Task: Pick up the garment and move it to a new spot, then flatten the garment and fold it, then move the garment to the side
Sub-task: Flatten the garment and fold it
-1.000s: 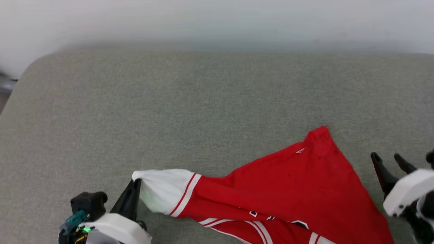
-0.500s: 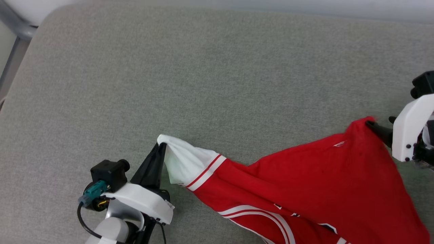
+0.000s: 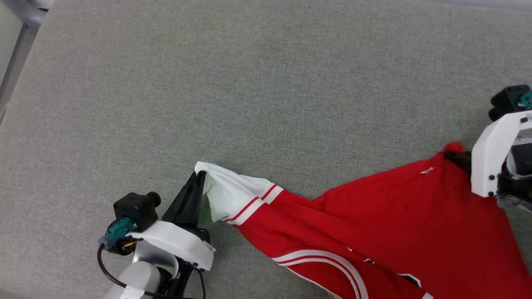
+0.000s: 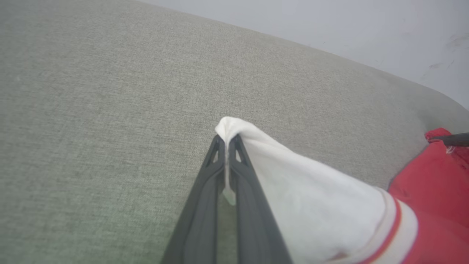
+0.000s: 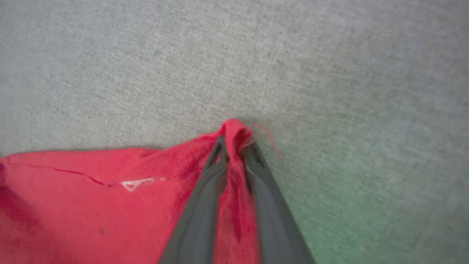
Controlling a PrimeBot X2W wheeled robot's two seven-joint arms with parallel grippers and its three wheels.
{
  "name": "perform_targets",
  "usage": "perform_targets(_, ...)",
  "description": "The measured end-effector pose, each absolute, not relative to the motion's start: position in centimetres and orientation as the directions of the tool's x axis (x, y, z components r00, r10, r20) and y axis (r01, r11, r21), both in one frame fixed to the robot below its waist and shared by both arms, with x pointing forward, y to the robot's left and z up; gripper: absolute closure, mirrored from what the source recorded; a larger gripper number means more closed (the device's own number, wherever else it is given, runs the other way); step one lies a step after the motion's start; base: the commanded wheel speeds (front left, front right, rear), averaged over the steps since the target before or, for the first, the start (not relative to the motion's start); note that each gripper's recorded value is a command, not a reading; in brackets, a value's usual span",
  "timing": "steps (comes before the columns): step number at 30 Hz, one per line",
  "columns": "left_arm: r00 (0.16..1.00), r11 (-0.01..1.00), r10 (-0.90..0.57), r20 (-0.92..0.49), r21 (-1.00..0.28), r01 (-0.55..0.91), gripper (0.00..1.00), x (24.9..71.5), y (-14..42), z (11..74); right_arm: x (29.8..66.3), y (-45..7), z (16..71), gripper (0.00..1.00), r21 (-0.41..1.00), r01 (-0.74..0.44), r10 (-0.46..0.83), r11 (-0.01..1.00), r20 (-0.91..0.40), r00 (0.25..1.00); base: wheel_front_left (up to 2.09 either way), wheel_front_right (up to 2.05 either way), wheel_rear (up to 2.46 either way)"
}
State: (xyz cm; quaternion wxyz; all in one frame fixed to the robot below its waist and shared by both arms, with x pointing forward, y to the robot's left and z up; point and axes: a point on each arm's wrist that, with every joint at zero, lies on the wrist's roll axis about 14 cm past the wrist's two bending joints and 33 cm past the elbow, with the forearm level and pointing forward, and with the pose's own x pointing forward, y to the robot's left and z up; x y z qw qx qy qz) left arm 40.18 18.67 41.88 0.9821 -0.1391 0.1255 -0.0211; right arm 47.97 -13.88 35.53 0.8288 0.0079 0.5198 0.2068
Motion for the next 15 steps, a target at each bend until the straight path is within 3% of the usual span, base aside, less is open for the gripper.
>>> perform_targets(4,0.973,0.961,-0.070,-0.221,-0.277,0.006,1.00,40.3,19.0,42.6,48.5,-13.6,37.1,1.00,0.228,-0.345,0.370,0.910,-0.823,0.431,0.00,0.00,0.00)
perform_targets(15,0.995,0.975,-0.082,-0.051,-0.209,0.069,1.00,43.7,20.3,49.2,51.2,-17.4,46.0,1.00,0.154,-0.257,0.297,0.954,-0.601,0.742,0.00,0.00,0.00)
